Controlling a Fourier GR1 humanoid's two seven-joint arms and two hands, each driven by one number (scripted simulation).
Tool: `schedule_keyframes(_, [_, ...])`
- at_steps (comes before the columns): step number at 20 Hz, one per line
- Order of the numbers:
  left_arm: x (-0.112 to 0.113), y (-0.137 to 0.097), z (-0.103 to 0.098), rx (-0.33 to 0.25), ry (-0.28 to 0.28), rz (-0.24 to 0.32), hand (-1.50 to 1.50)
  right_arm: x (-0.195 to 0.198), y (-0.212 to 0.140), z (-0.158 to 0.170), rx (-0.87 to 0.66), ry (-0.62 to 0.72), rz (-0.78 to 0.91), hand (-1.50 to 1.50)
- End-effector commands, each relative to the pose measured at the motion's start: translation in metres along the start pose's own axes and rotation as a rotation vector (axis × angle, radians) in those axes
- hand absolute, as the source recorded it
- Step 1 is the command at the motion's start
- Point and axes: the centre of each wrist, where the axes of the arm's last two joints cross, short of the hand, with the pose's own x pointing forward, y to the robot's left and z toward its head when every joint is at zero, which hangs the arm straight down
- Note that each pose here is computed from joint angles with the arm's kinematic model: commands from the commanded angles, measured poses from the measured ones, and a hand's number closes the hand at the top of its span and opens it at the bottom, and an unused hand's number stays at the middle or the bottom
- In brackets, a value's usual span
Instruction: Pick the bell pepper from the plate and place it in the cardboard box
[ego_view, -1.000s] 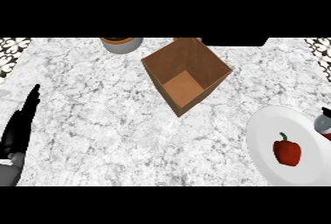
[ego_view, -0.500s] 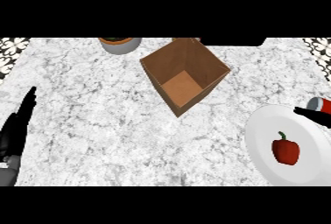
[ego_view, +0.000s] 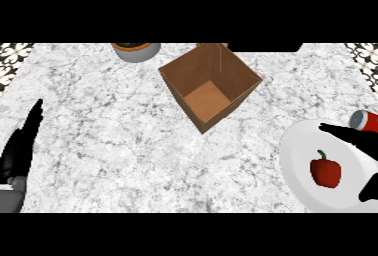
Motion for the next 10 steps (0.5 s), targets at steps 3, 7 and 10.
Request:
schedule_keyframes(3, [0.000, 0.002, 0.001, -0.001, 0.012, 0.001, 0.00, 0.003, 0.012, 0.003, 0.016, -0.041, -0.023, -1.50])
schedule_keyframes(7, [-0.006, 0.007, 0.010, -0.009, -0.013, 0.006, 0.00, 0.016, 0.004, -0.005, 0.026, -0.099, -0.032, -1.50])
schedule_keyframes(10, [0.000, 0.012, 0.016, -0.011, -0.006, 0.009, 0.00, 0.034, 0.005, 0.002, 0.002, -0.126, -0.034, -1.50])
